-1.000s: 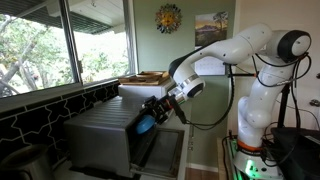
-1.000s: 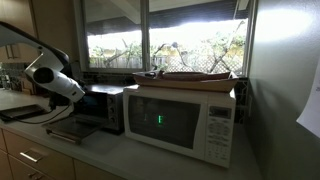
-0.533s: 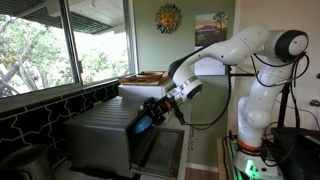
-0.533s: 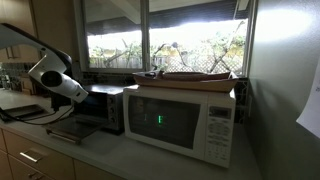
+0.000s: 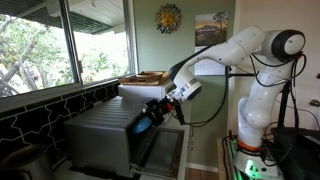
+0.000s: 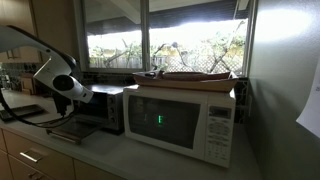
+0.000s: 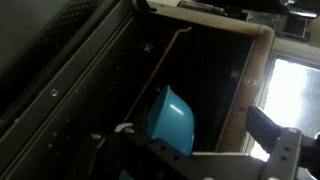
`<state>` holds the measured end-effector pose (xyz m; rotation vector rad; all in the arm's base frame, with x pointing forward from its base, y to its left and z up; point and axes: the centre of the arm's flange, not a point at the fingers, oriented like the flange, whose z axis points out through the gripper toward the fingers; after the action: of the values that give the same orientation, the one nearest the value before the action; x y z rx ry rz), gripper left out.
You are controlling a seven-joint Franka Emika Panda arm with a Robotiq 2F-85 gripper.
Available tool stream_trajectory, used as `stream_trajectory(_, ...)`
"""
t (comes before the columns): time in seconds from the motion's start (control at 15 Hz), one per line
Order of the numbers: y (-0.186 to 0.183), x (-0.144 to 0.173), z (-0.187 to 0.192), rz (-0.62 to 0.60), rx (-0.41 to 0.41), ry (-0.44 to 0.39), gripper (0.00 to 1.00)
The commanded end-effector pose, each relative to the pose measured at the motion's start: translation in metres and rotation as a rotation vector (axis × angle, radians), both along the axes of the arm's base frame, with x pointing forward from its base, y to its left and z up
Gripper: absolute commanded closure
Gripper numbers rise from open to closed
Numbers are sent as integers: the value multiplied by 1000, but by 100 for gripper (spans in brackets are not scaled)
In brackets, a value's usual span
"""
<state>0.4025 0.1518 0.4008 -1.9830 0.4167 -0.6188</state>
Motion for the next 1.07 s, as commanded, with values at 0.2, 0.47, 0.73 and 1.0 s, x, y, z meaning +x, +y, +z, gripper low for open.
stream_trajectory(0.2,-7,3,-18,99,-207,-170,0)
stream_trajectory(0.47,-9,6,-25,123,-305,-215,0)
stream_trajectory(0.73,-10,11,-21,133,-413,-252,0)
stream_trajectory(1.0,1,18,-11,112,-537,-297,0)
